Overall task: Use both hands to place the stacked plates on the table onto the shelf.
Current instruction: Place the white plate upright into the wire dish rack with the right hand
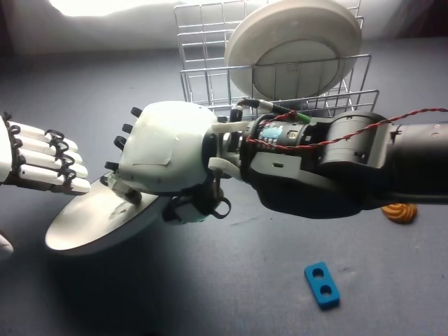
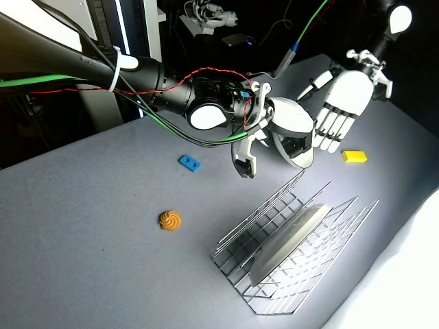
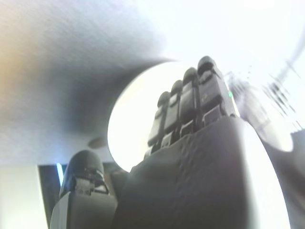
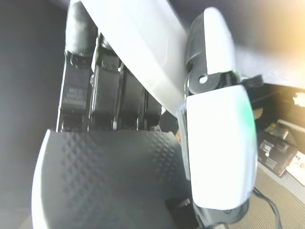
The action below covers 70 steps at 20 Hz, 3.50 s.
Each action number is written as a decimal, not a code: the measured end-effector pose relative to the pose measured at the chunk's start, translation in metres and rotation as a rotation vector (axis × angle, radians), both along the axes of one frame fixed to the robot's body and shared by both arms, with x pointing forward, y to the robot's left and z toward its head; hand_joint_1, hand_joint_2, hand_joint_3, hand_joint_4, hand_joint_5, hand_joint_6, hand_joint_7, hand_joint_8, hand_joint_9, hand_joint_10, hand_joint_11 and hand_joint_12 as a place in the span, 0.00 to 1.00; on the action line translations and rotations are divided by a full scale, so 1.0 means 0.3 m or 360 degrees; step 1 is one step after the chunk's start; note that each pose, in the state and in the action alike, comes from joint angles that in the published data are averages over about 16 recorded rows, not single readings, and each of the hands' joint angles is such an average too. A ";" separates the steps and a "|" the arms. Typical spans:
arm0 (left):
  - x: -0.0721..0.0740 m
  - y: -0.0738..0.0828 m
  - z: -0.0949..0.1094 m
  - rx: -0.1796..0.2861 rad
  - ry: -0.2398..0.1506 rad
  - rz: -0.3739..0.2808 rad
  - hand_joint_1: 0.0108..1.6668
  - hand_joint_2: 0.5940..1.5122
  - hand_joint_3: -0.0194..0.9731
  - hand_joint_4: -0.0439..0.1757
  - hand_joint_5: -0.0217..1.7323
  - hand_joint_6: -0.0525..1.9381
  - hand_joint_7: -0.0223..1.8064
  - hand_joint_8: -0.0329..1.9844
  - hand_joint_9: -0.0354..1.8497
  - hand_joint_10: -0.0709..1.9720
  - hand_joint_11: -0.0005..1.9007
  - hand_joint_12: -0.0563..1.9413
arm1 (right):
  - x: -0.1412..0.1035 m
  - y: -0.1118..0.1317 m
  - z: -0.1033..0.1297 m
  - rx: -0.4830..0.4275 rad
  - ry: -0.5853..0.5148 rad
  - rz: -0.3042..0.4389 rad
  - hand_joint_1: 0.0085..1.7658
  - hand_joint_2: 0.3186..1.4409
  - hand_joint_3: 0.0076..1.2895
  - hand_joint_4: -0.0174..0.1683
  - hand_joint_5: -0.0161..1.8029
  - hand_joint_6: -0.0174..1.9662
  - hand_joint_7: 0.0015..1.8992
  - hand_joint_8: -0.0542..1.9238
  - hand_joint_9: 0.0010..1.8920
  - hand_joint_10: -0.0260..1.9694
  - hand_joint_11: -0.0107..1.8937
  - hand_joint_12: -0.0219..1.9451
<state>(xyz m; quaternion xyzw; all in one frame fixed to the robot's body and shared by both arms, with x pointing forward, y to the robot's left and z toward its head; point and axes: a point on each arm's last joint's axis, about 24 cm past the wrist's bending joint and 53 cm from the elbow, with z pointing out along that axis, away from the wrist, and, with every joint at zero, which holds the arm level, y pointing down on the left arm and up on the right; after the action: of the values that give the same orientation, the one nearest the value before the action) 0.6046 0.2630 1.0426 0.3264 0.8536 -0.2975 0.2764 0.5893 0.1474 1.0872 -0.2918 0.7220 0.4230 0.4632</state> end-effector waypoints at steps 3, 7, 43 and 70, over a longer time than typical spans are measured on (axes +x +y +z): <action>0.012 -0.009 0.046 -0.0040 -0.0026 0.0009 0.01 0.62 0.04 0.21 0.02 0.04 0.03 0.02 0.03 0.04 0.01 0.03 | -0.007 -0.014 0.034 0.0010 -0.0019 0.0006 0.65 0.63 0.01 0.04 0.45 0.39 0.53 0.63 0.57 0.53 0.47 0.74; 0.020 -0.018 0.100 -0.0079 -0.0054 0.0016 0.01 0.62 0.04 0.20 0.03 0.04 0.03 0.02 0.04 0.04 0.01 0.03 | -0.025 -0.037 0.091 0.0029 -0.0046 0.0018 0.66 0.63 0.01 0.07 0.46 0.43 0.53 0.63 0.57 0.54 0.47 0.75; -0.027 0.012 0.254 -0.0134 -0.0077 0.0059 0.01 0.61 0.04 0.21 0.03 0.04 0.04 0.02 0.04 0.04 0.01 0.03 | 0.027 -0.320 0.620 0.0431 0.0317 -0.0266 0.69 0.65 0.01 0.05 0.49 0.44 0.53 0.58 0.56 0.54 0.47 0.75; -0.023 -0.047 0.253 -0.0157 -0.0090 -0.0012 0.01 0.62 0.04 0.22 0.03 0.04 0.04 0.02 0.04 0.04 0.01 0.03 | 0.330 -0.607 0.494 0.0606 0.0742 -0.0724 0.70 0.65 0.01 0.05 0.50 0.43 0.54 0.57 0.57 0.53 0.46 0.76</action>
<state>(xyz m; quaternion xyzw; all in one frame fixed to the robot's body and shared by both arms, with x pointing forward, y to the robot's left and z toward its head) 0.5977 0.2489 1.1186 0.3238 0.8284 -0.3310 0.3151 0.6884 -0.0348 1.2355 0.0715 0.7628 0.4911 0.4145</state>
